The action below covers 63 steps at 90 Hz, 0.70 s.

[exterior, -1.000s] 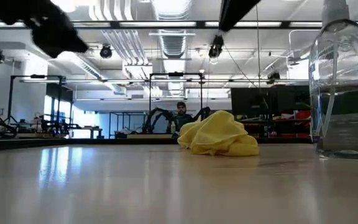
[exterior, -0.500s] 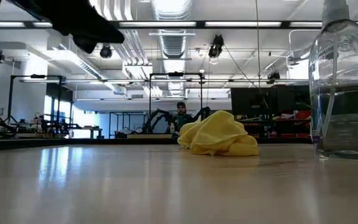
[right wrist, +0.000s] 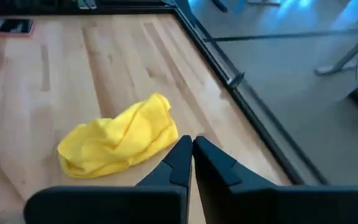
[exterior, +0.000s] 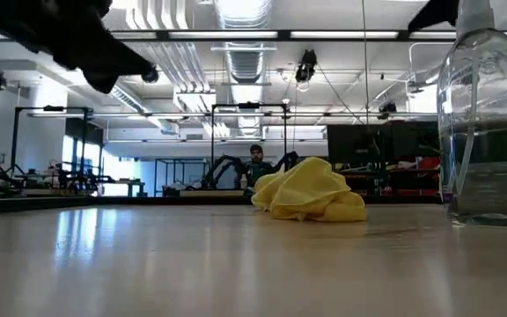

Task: Apply microfiber cloth
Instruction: Return to Home Position

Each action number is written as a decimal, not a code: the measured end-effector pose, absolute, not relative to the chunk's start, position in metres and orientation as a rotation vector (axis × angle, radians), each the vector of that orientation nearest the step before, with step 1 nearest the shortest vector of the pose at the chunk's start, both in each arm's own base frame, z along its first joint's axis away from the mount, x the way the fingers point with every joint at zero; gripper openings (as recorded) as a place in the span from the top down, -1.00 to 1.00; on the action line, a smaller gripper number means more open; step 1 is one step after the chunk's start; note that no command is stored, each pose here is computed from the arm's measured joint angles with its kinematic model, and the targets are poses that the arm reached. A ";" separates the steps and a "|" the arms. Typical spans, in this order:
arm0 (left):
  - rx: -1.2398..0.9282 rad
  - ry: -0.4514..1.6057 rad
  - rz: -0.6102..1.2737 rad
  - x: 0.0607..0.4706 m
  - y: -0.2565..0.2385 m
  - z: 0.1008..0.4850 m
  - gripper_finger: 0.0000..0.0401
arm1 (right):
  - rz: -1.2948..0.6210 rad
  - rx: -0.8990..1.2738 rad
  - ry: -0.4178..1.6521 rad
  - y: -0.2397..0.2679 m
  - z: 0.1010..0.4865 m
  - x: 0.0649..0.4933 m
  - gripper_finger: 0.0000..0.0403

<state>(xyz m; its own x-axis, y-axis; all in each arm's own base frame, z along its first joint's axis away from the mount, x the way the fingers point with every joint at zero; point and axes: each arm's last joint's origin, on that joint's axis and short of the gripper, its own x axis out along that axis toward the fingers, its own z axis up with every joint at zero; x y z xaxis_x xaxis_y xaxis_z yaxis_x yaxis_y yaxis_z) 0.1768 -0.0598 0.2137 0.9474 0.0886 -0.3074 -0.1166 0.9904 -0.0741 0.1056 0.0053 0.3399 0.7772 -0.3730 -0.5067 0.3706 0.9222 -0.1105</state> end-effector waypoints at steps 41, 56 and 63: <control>-0.183 0.141 0.086 0.150 -0.048 0.176 1.00 | -0.322 0.163 0.680 0.011 0.267 0.113 1.00; -0.231 0.128 0.084 0.142 -0.046 0.169 1.00 | -0.194 0.169 0.637 0.016 0.240 0.127 1.00; -0.248 0.119 0.061 0.140 -0.046 0.169 1.00 | -0.123 0.161 0.596 0.019 0.226 0.132 1.00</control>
